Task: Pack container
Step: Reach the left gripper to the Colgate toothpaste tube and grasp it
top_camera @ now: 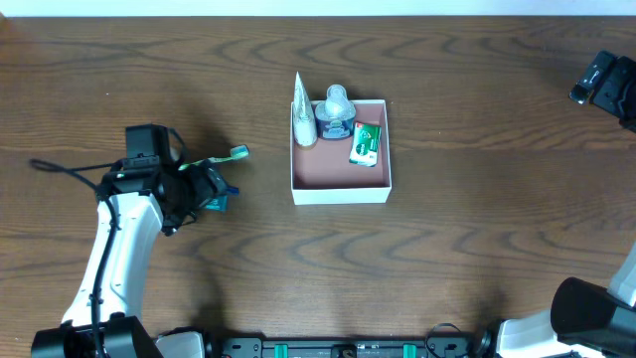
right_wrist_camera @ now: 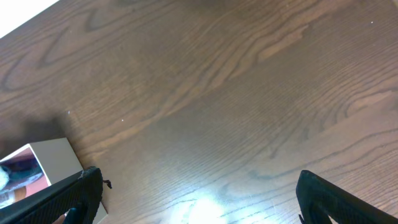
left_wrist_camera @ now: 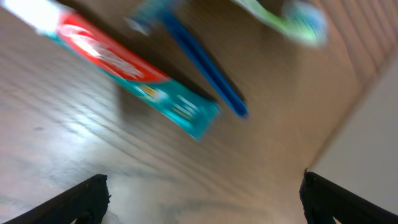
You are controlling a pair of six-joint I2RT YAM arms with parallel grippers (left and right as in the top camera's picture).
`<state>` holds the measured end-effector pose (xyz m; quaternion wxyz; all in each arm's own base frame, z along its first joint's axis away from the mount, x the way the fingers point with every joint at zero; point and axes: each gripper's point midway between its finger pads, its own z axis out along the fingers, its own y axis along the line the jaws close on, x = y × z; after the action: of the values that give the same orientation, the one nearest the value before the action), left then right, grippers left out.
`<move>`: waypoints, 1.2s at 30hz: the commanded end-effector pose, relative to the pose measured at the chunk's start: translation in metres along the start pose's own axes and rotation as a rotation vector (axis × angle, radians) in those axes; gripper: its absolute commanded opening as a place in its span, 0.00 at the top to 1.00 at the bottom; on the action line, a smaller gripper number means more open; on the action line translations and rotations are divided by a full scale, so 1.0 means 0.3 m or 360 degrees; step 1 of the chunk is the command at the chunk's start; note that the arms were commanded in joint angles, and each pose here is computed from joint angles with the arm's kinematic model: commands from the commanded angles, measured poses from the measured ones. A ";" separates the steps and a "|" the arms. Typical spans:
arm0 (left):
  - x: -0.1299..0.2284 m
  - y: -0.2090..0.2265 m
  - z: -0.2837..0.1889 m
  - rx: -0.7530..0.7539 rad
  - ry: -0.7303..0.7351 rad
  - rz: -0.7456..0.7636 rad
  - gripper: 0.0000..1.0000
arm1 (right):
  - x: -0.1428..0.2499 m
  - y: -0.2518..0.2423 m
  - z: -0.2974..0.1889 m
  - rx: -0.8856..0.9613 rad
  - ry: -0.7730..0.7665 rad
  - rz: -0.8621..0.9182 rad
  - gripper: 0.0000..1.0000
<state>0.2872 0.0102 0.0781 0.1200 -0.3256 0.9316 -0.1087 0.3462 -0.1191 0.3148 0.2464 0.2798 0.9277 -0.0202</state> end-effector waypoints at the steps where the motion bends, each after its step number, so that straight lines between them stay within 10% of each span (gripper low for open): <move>1: -0.077 0.046 -0.015 -0.0098 -0.0162 -0.0307 0.02 | -0.009 -0.008 -0.013 0.0013 -0.0024 0.0030 0.01; 23: -0.021 0.207 0.242 -0.0390 0.0177 -0.0547 0.01 | -0.009 -0.009 -0.013 0.0013 -0.0024 0.0031 0.01; 36: -0.057 0.298 0.237 -0.0398 0.0191 -0.0508 0.18 | -0.009 -0.009 -0.013 0.0013 -0.0024 0.0031 0.01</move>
<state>0.2726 0.0739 -0.0041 0.0133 -0.4876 0.8721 -0.0379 0.3461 -0.1191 0.3147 0.2462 0.2798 0.9277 -0.0202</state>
